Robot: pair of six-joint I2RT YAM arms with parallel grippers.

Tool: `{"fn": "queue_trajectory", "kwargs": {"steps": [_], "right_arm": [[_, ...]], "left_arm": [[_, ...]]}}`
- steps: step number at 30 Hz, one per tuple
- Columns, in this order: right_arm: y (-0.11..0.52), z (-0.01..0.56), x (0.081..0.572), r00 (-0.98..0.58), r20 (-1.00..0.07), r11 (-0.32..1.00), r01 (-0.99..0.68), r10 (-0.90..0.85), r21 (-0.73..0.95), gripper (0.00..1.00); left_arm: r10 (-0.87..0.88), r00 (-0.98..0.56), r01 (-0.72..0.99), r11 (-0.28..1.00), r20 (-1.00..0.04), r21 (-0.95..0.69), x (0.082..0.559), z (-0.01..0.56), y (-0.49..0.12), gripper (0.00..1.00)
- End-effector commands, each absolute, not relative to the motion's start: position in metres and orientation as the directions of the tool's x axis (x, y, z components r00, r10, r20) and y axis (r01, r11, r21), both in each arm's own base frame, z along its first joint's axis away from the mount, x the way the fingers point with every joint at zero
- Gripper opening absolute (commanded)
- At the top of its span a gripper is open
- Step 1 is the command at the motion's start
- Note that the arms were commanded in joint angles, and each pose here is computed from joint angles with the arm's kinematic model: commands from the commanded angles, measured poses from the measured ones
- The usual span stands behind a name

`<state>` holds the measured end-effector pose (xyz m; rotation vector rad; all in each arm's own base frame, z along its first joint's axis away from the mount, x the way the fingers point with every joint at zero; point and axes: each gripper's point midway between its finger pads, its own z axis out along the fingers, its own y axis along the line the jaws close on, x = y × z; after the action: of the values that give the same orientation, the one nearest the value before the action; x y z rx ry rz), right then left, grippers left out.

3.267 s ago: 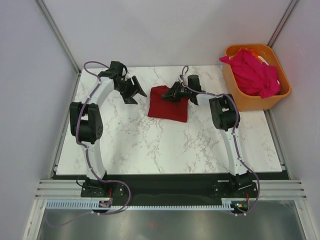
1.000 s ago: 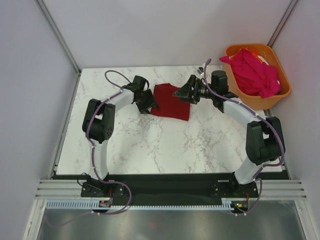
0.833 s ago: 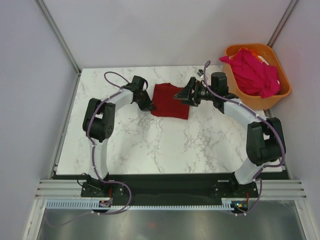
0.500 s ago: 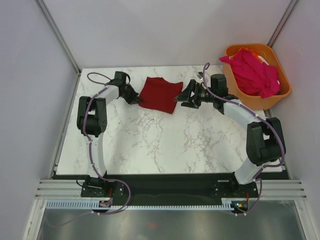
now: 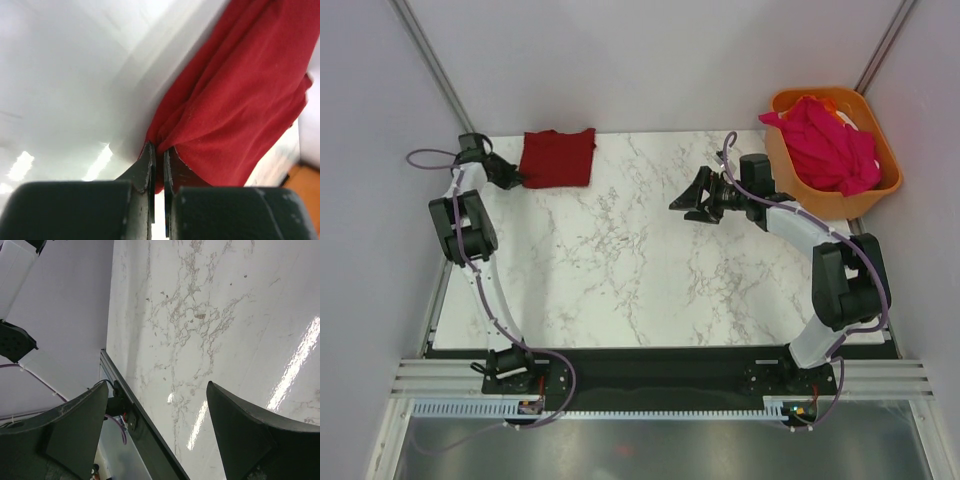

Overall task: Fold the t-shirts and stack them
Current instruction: Neatly place the folded tshirt to the corner

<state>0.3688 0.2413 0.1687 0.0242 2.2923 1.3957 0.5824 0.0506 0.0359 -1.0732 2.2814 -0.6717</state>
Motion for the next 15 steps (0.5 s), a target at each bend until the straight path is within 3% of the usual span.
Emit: {"fn": "queue_trajectory", "kwargs": {"steps": [1, 13, 15], "right_arm": [[0.244, 0.168, 0.369, -0.888, -0.4, 0.49, -0.252, 0.225, 0.835, 0.88], [0.255, 0.17, 0.363, -0.897, -0.396, 0.472, -0.268, 0.195, 0.84, 0.88], [0.257, 0.171, 0.361, -0.896, -0.402, 0.472, -0.276, 0.189, 0.837, 0.88]], "left_arm": [[-0.776, -0.528, -0.517, 0.617, -0.346, -0.594, 0.591, 0.051, 0.102, 0.02], [-0.81, -0.361, -0.638, 0.575, -0.461, -0.511, 0.577, 0.079, 0.233, 0.02], [-0.816, -0.318, -0.661, 0.555, -0.482, -0.504, 0.573, 0.09, 0.25, 0.1]]}}
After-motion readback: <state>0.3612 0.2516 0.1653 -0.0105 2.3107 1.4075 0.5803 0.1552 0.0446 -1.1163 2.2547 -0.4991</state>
